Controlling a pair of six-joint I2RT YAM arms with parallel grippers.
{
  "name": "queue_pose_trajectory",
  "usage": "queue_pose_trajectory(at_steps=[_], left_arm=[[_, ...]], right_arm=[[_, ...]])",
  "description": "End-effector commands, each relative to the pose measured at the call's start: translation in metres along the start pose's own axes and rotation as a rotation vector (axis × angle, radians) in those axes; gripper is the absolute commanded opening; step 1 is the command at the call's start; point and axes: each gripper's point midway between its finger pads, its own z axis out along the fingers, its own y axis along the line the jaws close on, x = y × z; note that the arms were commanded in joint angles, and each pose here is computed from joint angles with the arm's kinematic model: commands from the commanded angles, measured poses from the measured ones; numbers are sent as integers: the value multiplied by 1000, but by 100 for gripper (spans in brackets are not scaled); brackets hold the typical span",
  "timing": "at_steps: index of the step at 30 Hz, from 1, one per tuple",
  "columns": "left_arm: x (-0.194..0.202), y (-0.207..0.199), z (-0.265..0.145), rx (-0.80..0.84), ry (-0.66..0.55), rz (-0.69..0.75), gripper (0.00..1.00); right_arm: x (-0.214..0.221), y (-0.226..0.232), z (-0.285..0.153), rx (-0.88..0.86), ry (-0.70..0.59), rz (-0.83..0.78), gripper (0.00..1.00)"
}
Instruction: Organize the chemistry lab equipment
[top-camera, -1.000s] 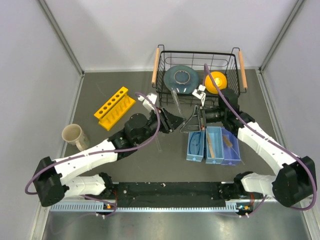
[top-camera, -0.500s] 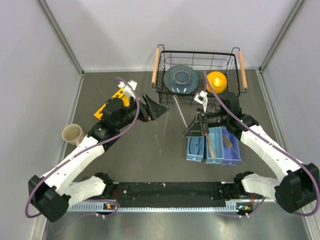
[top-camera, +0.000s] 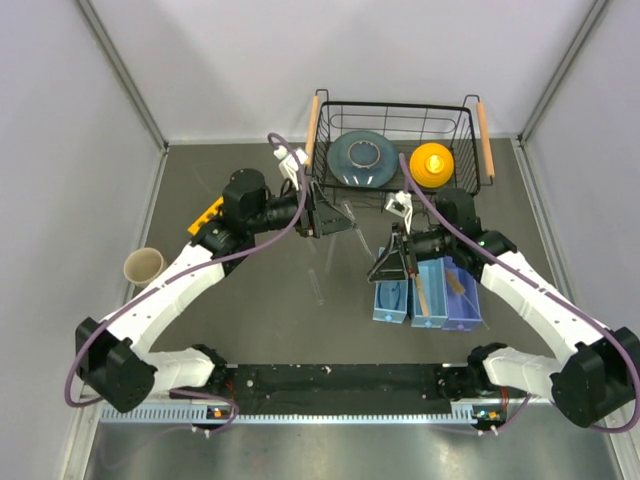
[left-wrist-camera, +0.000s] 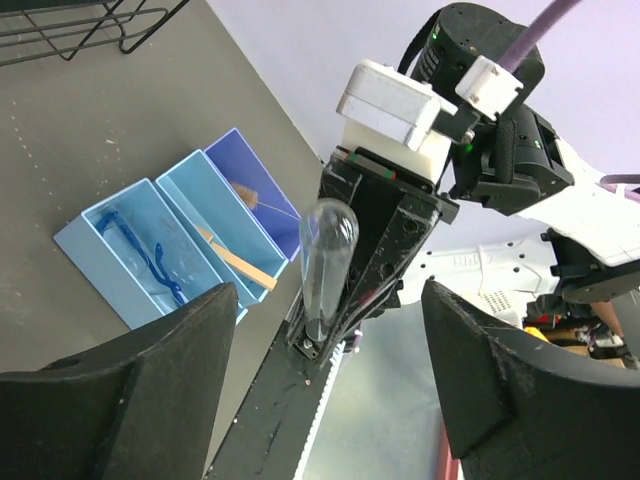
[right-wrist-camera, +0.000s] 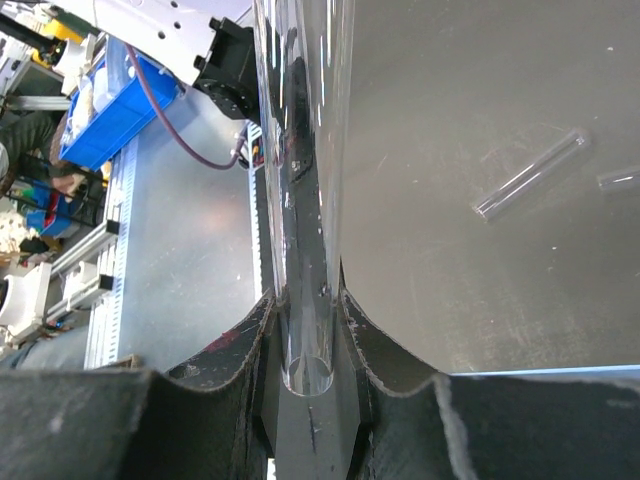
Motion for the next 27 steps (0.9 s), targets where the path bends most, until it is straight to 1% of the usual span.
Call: queue_pose_trajectory(at_steps=[1, 2, 6, 8, 9, 15, 17, 18, 19, 21, 22, 24, 25, 27], left_arm=[[-16, -14, 9, 54, 9, 97, 76], [-13, -9, 10, 35, 28, 85, 73], [-19, -6, 15, 17, 37, 103, 63], [-21, -7, 18, 25, 45, 103, 60], [-22, -8, 18, 28, 50, 101, 55], [-21, -14, 19, 54, 67, 98, 44], [-20, -17, 17, 65, 74, 99, 35], [-19, -17, 16, 64, 74, 99, 27], [-18, -17, 15, 64, 74, 104, 20], [-17, -18, 12, 61, 73, 120, 17], [-17, -18, 11, 56, 73, 125, 17], [-17, -16, 7, 30, 61, 143, 14], [-17, -13, 5, 12, 54, 148, 14], [-17, -8, -2, -34, 31, 166, 12]], right_arm=[[2, 12, 1, -46, 12, -69, 8], [3, 12, 1, -46, 13, -72, 8], [5, 12, 1, -45, 18, -79, 8], [5, 13, 1, -47, 20, -83, 8], [5, 13, 0, -45, 20, -84, 8], [5, 12, 0, -36, 20, -85, 8], [5, 13, 0, -36, 22, -84, 8], [5, 13, 0, -35, 21, -83, 8], [5, 12, 0, -34, 22, -105, 9], [5, 11, -1, -29, 23, -115, 9], [5, 11, -1, -26, 23, -118, 11], [5, 11, -3, -13, 24, -134, 18], [5, 11, -3, -9, 25, -139, 29], [6, 11, -6, 11, 27, -164, 45]])
